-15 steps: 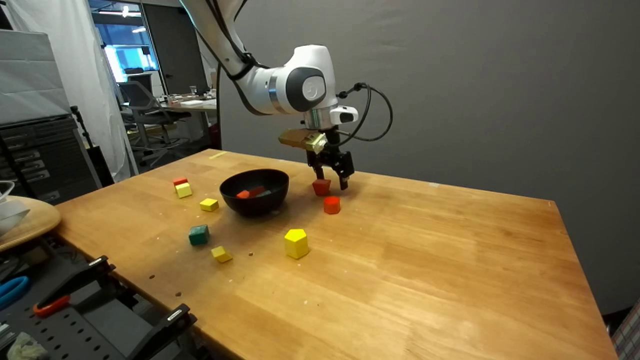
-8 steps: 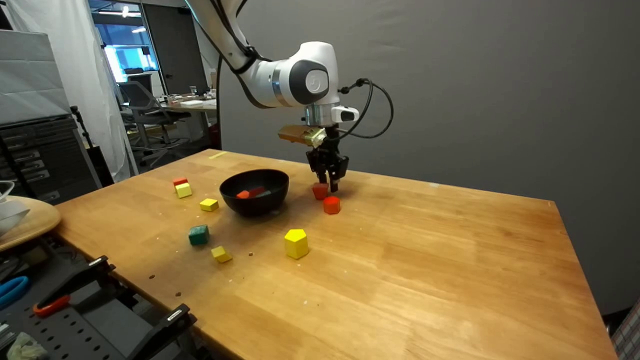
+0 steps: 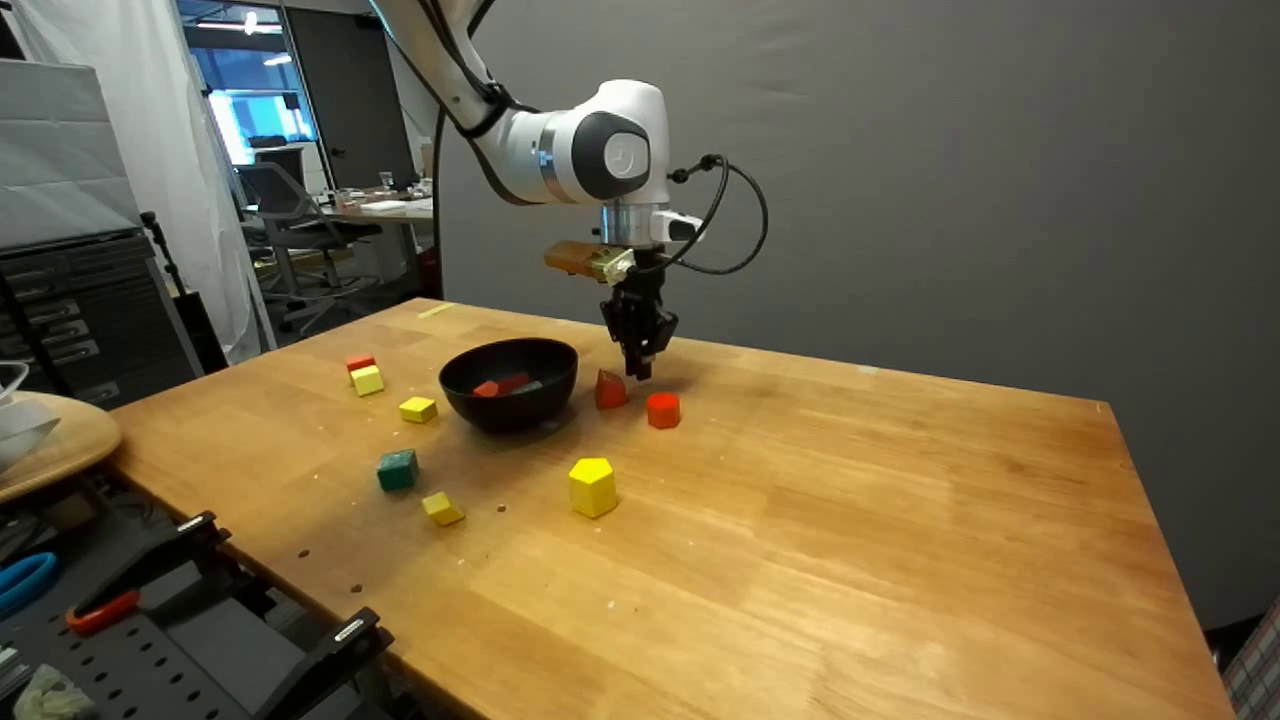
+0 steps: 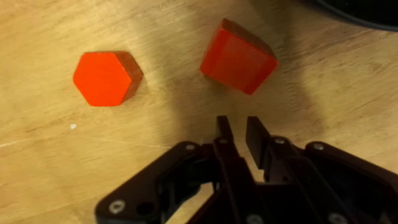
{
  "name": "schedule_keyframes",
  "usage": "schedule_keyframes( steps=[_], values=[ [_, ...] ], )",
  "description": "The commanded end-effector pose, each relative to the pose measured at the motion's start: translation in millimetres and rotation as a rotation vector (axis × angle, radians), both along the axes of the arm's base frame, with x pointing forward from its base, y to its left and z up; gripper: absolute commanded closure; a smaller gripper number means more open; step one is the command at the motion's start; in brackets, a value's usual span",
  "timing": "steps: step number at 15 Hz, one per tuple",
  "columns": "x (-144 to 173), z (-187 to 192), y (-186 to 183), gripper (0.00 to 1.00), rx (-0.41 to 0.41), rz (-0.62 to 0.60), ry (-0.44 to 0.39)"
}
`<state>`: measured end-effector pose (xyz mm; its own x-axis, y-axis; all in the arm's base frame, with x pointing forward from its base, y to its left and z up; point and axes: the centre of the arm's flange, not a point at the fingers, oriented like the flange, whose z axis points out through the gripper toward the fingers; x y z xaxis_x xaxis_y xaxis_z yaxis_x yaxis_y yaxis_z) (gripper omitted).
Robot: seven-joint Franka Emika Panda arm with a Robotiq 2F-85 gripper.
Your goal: Put all the toy blocks into the bowl.
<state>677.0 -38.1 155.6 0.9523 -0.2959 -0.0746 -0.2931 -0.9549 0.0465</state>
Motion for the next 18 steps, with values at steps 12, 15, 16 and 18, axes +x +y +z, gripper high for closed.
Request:
schedule_keyframes(
  steps=[12,15,16,18],
  values=[
    [-30,-7,3,0.06,0.036,-0.135,0.156],
    [-31,-11,9,0.33,0.079,-0.172,0.174],
    [-31,-11,10,0.41,0.085,-0.178,0.176],
    [-29,-9,13,0.58,0.095,-0.194,0.172]
  ],
)
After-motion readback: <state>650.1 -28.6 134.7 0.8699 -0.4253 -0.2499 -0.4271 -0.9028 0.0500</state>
